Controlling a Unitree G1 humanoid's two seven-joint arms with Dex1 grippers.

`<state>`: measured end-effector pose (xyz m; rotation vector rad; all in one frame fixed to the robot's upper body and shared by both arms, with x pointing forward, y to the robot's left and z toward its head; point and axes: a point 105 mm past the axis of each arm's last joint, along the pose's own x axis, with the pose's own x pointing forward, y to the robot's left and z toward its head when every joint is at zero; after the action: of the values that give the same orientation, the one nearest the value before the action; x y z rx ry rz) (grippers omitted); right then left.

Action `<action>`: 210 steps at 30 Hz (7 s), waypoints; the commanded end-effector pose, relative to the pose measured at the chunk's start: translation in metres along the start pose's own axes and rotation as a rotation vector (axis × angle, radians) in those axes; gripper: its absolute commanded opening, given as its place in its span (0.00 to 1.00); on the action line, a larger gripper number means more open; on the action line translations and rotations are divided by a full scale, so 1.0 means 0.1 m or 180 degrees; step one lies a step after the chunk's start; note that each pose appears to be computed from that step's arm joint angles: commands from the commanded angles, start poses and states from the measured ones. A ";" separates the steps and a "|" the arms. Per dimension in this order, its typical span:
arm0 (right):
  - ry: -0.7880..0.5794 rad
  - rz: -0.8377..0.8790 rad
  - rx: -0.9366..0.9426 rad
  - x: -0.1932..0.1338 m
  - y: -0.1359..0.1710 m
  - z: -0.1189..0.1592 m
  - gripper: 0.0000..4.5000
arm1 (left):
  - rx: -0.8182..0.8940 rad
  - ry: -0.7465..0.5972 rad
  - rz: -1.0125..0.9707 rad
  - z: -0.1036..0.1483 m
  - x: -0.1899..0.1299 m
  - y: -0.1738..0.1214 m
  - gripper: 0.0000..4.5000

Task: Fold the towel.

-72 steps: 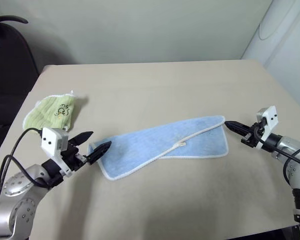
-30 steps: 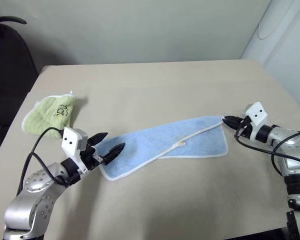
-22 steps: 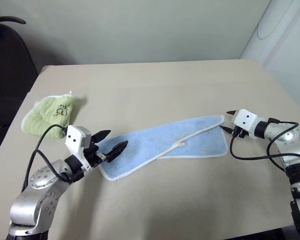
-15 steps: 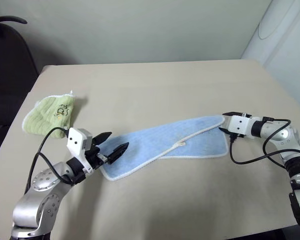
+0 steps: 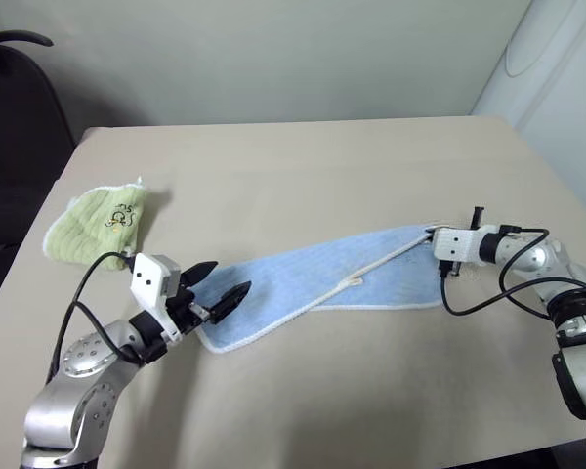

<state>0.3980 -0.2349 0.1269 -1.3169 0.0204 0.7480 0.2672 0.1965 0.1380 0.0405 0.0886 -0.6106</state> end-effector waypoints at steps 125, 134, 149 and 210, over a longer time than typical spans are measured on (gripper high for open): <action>0.0420 0.0069 0.0606 0.03 -0.62 -0.04 0.00 | 0.0189 0.0467 0.0027 0.01 0.34 0.78 0.00; 0.0510 -0.0175 0.0293 0.00 -0.65 -0.11 0.49 | 0.0104 0.0457 0.0187 -0.06 0.30 0.85 0.38; -0.0753 -0.1008 0.3975 -0.54 -0.75 -0.25 1.00 | 0.0479 -0.0359 0.0874 0.56 0.25 0.83 0.95; -0.0684 -0.2268 0.6858 -0.69 -0.33 -0.81 0.00 | 0.0332 -0.0526 -0.0122 0.58 0.81 -0.08 0.96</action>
<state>0.3911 -0.3296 0.1358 0.8703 0.2189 -0.0509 0.3343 0.1403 0.1780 0.0781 -0.0672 -0.6471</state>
